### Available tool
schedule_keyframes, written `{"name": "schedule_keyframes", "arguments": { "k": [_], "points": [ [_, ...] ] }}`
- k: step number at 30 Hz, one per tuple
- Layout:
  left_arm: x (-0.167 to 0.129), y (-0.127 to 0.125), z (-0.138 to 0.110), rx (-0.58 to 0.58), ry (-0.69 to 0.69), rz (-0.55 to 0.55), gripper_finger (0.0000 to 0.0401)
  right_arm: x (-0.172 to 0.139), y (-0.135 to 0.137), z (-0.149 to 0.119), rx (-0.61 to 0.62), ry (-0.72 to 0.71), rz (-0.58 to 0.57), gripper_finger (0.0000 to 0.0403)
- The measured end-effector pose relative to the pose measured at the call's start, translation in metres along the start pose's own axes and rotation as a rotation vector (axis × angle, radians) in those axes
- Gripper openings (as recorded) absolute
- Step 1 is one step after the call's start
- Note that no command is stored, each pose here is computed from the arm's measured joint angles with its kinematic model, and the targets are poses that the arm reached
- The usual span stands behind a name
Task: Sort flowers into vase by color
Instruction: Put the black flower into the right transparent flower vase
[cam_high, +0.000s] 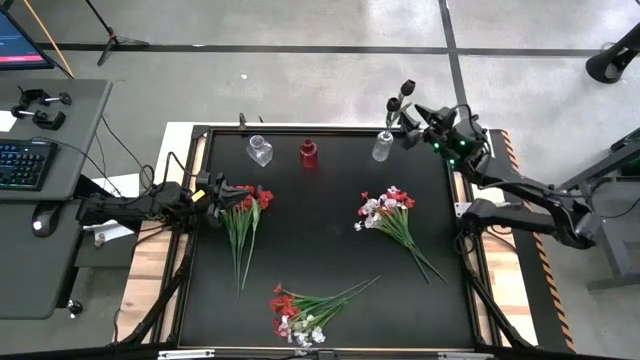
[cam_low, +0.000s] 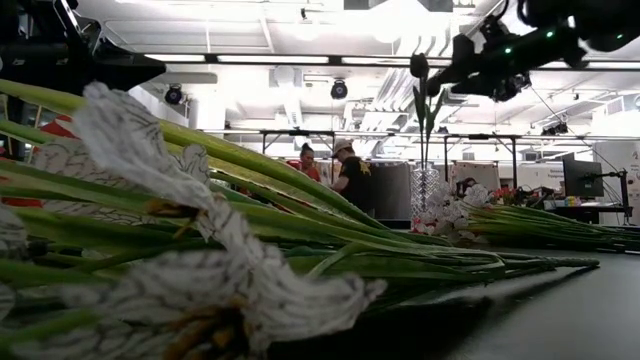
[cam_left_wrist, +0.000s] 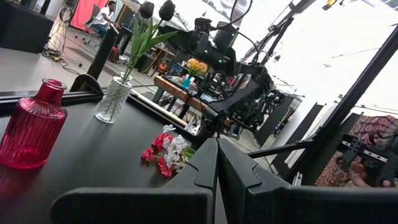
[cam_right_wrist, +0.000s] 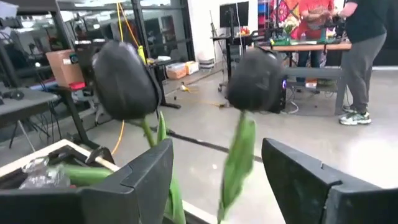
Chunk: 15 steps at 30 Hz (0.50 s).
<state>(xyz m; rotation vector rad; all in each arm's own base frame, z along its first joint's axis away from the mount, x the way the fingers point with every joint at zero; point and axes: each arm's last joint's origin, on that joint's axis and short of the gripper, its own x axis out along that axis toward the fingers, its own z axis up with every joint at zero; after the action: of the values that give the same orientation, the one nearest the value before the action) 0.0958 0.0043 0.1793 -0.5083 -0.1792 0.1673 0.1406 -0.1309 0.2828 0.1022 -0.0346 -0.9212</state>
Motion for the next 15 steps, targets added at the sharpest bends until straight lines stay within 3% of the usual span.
{"name": "schedule_keyframes", "arguments": {
  "k": [7, 15],
  "points": [
    [0.000, 0.000, 0.000, 0.000, 0.000, 0.000, 0.0000, -0.021, -0.001, 0.001, 0.082, 0.069, 0.048, 0.0236],
    [0.000, 0.000, 0.000, 0.000, 0.000, 0.000, 0.0000, -0.033, 0.016, -0.004, 0.248, 0.212, 0.378, 0.0236]
  ]
}}
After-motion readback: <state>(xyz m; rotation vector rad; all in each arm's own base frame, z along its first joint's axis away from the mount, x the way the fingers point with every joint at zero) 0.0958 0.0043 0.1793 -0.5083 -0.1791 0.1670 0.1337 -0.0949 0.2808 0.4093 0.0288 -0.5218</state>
